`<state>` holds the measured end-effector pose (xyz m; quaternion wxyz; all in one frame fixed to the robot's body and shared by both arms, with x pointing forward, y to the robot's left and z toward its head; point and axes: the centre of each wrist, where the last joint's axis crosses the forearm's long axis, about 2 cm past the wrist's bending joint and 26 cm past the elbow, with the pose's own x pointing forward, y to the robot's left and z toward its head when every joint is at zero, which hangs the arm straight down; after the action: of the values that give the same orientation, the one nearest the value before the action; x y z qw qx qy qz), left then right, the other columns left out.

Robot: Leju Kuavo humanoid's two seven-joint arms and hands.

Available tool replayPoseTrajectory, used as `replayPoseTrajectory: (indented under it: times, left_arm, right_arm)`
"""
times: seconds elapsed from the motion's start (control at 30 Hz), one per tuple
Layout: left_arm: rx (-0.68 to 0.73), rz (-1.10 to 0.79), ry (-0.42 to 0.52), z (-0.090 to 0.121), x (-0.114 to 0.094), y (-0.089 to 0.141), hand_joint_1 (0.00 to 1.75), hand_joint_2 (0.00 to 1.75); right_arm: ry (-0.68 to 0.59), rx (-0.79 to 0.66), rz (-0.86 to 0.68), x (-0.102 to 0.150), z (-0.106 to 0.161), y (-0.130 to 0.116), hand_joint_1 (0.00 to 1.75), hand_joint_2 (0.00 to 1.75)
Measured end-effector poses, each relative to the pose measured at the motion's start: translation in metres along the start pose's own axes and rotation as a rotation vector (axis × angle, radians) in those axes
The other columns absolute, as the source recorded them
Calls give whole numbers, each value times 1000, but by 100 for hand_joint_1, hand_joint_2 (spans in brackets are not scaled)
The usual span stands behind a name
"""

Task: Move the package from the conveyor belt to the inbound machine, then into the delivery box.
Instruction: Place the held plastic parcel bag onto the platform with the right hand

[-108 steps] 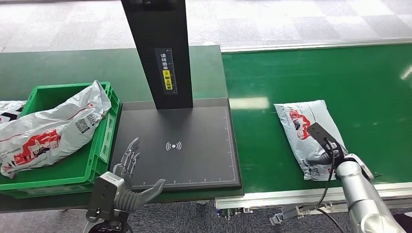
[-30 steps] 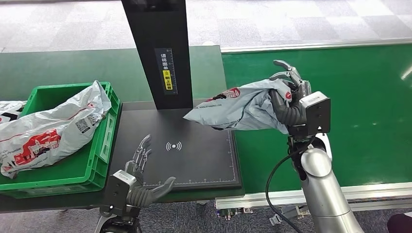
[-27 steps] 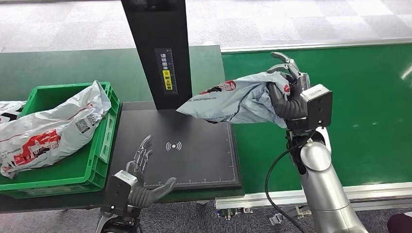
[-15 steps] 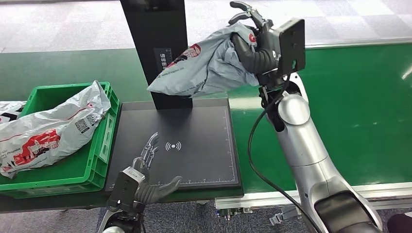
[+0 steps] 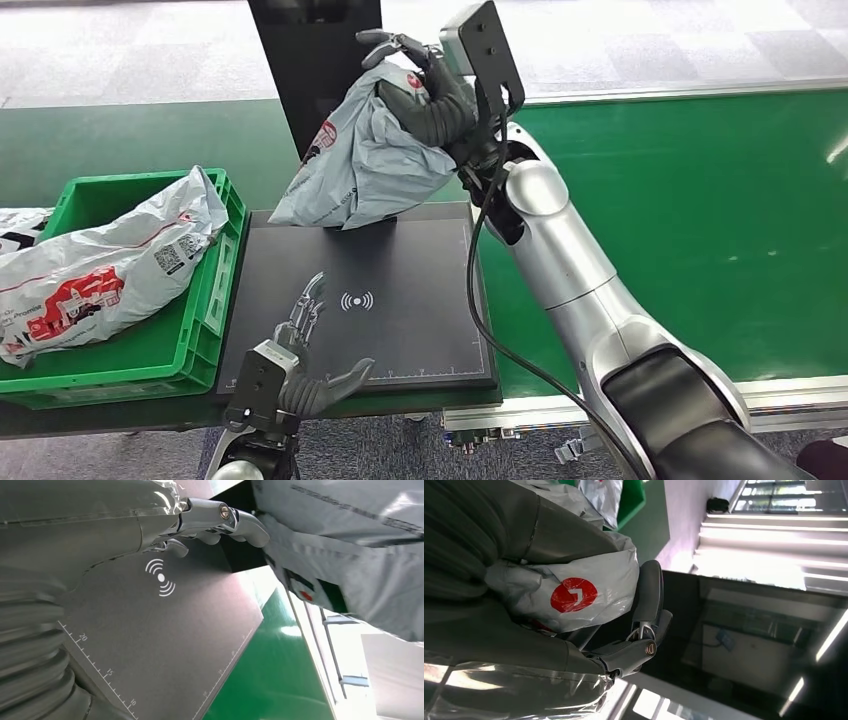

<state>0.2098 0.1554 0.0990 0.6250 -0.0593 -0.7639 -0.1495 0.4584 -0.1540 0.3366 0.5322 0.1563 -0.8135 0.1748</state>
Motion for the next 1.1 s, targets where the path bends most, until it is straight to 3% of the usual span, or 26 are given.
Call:
replayPoseTrajectory:
  times: [0.47,0.6,0.67,0.8,1.1]
  left_arm:
    - [7,9,5,2,1,-4,0,175]
    - [5,11,6,2,1,-5,0,175]
    - [6,13,8,2,1,-5,0,175]
    - [7,17,12,2,1,-5,0,175]
    - [7,17,16,1,1,-5,0,175]
  right_arm:
    - [248,87,-16,-45,8,16,175,175]
    - [297,109,-11,-53,11,23,113,175]
    - [312,120,-8,-56,12,25,113,175]
    - [330,135,1,-60,13,28,0,175]
    - [335,175,-4,-61,14,30,0,175]
